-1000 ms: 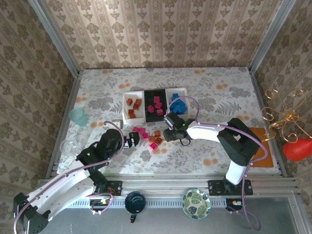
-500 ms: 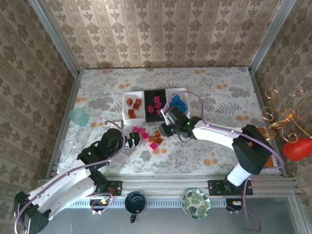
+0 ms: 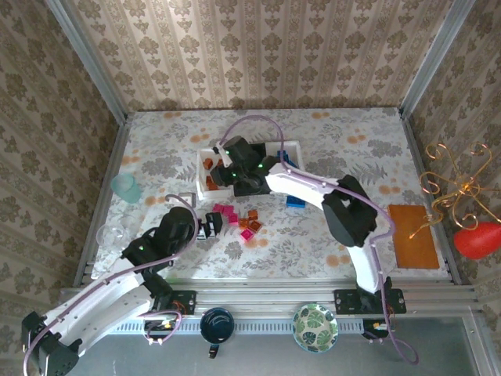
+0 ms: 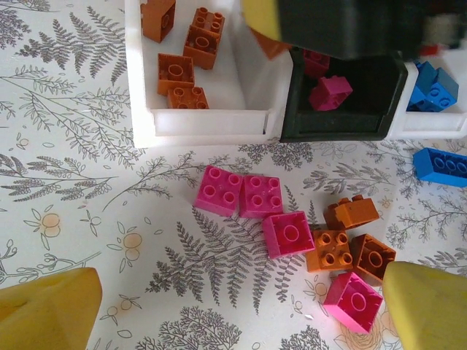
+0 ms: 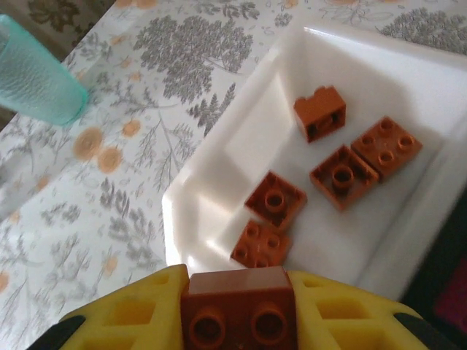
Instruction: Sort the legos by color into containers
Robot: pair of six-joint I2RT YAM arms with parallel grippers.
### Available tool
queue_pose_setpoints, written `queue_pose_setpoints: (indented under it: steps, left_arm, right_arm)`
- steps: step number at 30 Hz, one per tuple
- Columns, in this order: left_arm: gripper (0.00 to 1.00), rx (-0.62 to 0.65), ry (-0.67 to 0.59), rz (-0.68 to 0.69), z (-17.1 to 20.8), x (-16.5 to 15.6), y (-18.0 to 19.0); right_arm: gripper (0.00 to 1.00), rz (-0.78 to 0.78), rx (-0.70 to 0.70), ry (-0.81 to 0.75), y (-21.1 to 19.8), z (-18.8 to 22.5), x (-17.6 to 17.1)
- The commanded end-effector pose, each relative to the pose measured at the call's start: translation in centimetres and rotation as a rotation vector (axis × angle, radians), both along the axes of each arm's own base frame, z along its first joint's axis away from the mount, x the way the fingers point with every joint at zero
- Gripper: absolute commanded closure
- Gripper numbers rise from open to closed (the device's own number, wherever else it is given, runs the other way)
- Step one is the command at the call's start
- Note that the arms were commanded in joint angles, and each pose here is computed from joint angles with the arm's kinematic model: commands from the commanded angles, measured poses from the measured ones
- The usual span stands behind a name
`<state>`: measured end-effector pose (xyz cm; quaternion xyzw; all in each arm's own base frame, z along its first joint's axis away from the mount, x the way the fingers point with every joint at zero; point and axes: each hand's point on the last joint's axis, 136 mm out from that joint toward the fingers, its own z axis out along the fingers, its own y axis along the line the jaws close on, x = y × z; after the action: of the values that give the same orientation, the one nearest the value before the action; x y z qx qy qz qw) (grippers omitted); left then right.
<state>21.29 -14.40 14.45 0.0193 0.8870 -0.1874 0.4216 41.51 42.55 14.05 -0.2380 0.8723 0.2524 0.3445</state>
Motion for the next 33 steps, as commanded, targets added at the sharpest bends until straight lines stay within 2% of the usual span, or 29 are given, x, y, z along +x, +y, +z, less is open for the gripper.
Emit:
queue_pose_setpoints:
  steps: [1,2,6,9,16,20,22,29,33]
  left_arm:
    - [0.00,-0.005,0.005,0.015,0.5,-0.1,0.4]
    - [0.00,-0.007,0.005,0.014,0.4,-0.1,0.3]
    - [0.00,-0.006,0.012,0.010,0.2,0.0,0.1]
    - [0.00,0.006,0.022,0.007,0.0,0.2,0.0]
    - [0.01,0.040,0.072,-0.063,-1.0,0.8,-2.0]
    - [0.16,0.066,0.141,-0.138,-2.7,1.0,-4.1]
    - [0.20,0.077,0.167,-0.187,-3.5,0.9,-5.4]
    - [0.16,0.224,0.206,-0.369,-6.1,-1.1,-9.7]
    - [0.23,0.302,0.230,-0.413,-7.9,-1.9,-10.7]
  right_arm:
    - [0.67,-0.026,-0.049,-0.022,0.6,-0.1,1.9]
    - [0.63,-0.039,-0.045,-0.029,0.8,0.2,2.6]
    - [0.39,-0.068,-0.019,-0.039,1.1,1.0,4.0]
    - [0.34,-0.074,0.009,-0.056,0.8,2.6,3.9]
    - [0.32,-0.088,0.045,-0.084,-2.3,4.5,0.8]
    - [0.32,-0.112,0.032,-0.079,-5.2,3.7,-1.7]
    - [0.32,-0.129,0.016,-0.071,-6.8,3.0,-2.7]
    - [0.32,-0.230,-0.002,-0.008,-13.1,0.2,-5.1]
    - [0.32,-0.279,0.007,0.007,-15.7,-0.2,-5.7]
